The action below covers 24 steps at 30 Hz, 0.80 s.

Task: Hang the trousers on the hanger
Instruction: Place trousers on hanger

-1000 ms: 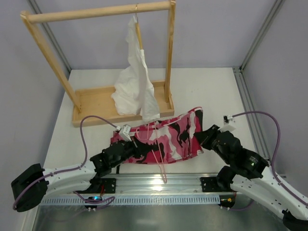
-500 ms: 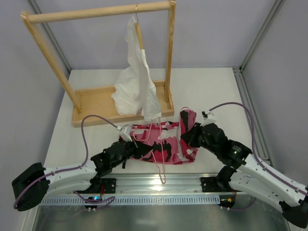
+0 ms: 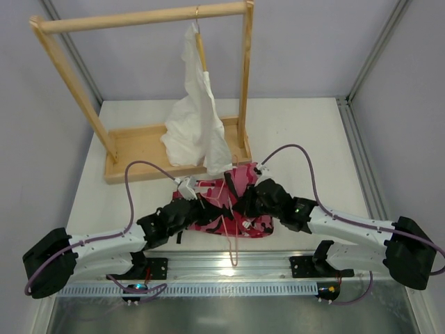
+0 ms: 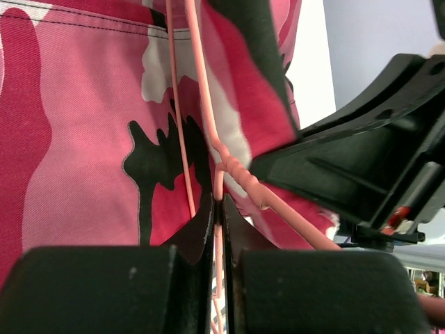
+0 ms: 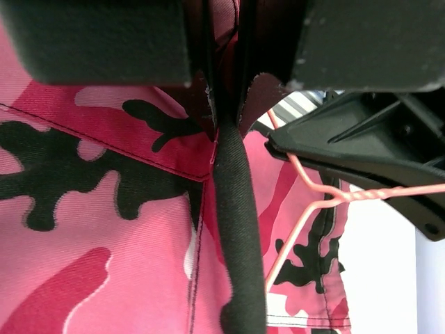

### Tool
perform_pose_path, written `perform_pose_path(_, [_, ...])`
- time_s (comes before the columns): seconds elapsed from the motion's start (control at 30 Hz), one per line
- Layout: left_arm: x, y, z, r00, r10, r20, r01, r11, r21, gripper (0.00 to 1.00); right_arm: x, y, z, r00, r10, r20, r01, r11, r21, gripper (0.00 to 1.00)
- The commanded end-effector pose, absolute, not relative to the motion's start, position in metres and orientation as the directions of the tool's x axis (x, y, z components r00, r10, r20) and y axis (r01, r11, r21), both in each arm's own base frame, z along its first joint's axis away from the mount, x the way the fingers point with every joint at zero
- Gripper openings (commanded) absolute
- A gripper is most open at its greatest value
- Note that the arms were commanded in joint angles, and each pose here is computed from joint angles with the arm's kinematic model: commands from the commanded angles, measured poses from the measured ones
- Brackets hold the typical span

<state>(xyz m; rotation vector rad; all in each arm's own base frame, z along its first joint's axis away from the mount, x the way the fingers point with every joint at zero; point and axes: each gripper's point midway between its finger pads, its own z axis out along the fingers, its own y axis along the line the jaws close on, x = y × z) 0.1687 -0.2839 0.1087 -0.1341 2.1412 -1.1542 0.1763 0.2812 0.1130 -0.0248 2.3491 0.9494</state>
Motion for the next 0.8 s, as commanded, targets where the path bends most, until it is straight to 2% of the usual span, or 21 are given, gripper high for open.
perform_pose_path(0.0, [0.174,-0.288,0.121,-0.751,-0.410,-0.517,0.210,0.595,-0.776,0.01,0.184,0.306,0.132,-0.799,0.304,-0.519,-0.211,0.667,0.715,0.12])
perform_pose_path(0.23, [0.180,-0.284,0.125,-0.733,-0.466,-0.496,0.163,0.587,-0.793,0.01,0.188,0.307,0.106,-0.806,0.362,-0.468,-0.073,0.724,0.686,0.13])
perform_pose_path(0.37, [0.185,-0.272,0.124,-0.706,-0.512,-0.489,0.111,0.602,-0.791,0.01,0.186,0.306,0.089,-0.821,0.349,-0.452,-0.017,0.776,0.630,0.04])
perform_pose_path(0.6, [0.190,-0.258,0.122,-0.669,-0.558,-0.492,0.064,0.615,-0.786,0.01,0.181,0.304,0.076,-0.827,0.350,-0.441,0.008,0.791,0.612,0.04])
perform_pose_path(0.7, [0.189,-0.266,0.123,-0.683,-0.533,-0.499,0.096,0.612,-0.785,0.01,0.180,0.313,0.085,-0.830,0.328,-0.451,-0.045,0.767,0.640,0.04])
perform_pose_path(0.77, [0.186,-0.274,0.123,-0.707,-0.507,-0.494,0.114,0.607,-0.787,0.00,0.183,0.324,0.094,-0.831,0.313,-0.460,-0.081,0.751,0.656,0.10])
